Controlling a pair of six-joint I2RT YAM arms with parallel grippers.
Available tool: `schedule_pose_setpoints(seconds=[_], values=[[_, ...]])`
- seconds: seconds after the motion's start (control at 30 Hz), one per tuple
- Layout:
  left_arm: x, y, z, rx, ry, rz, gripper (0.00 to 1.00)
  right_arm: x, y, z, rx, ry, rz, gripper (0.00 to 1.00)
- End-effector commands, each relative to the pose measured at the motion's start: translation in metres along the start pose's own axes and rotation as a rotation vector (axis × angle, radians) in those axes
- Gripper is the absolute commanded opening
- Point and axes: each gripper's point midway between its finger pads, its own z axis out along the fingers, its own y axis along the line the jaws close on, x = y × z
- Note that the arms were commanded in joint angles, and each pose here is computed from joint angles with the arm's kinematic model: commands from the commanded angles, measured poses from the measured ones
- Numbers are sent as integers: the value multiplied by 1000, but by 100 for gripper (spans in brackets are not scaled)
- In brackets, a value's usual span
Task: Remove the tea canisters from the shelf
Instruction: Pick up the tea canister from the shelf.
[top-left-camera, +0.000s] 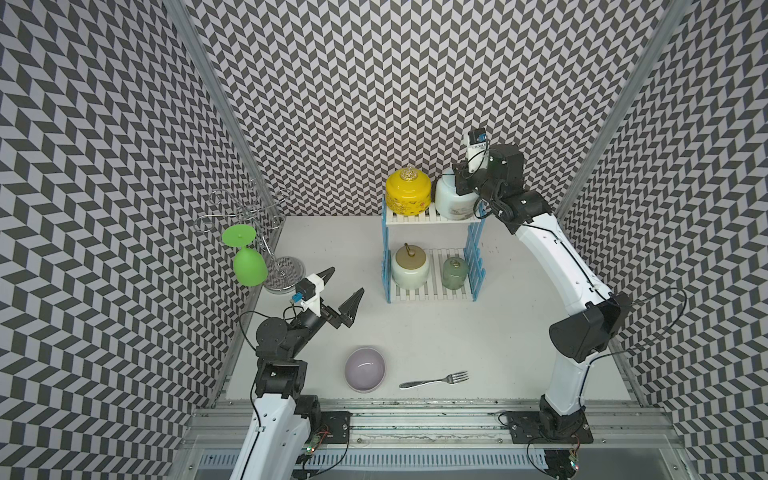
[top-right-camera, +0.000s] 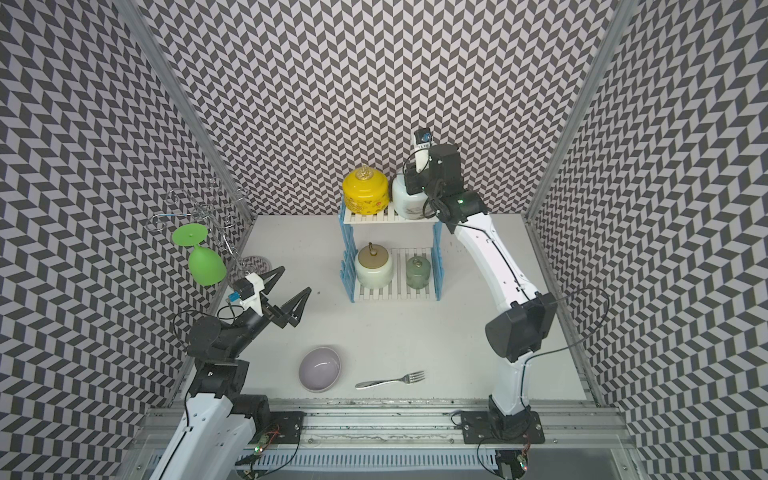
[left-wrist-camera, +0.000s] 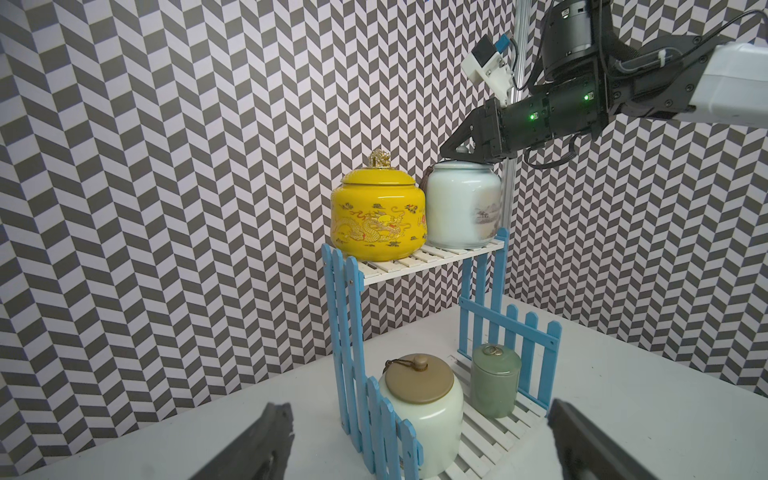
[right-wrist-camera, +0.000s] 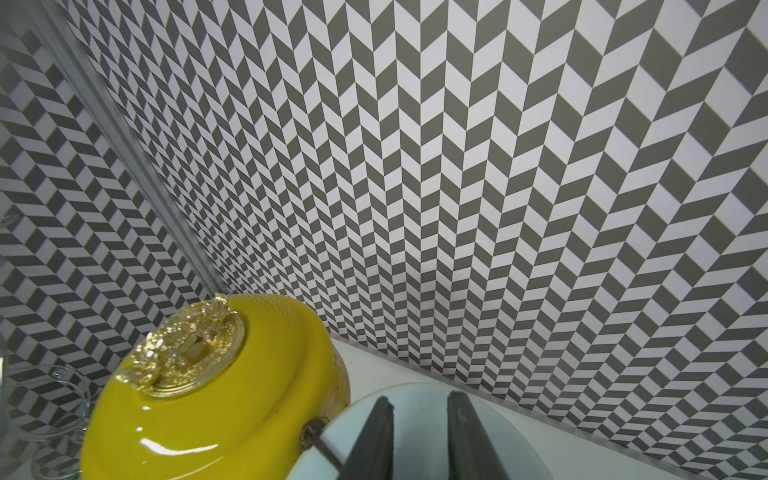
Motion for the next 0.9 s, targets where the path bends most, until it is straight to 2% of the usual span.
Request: schedule_pose_setpoints(seconds=[0.0,0.07,0.23,0.87], values=[[-5,-2,-3,2,-22,25,100,7,3,3,-18,20,0,15],[-6,-1,-3,0,-26,25,100,5,2,1,-12,20,7,8],[-6,-1,-3,-2,-25,30,100,-3,1,-4,-8,1,16,0],[-7,-3,-3,-2,-28,40,100,-66,1,-44,-10,-162,70,0]])
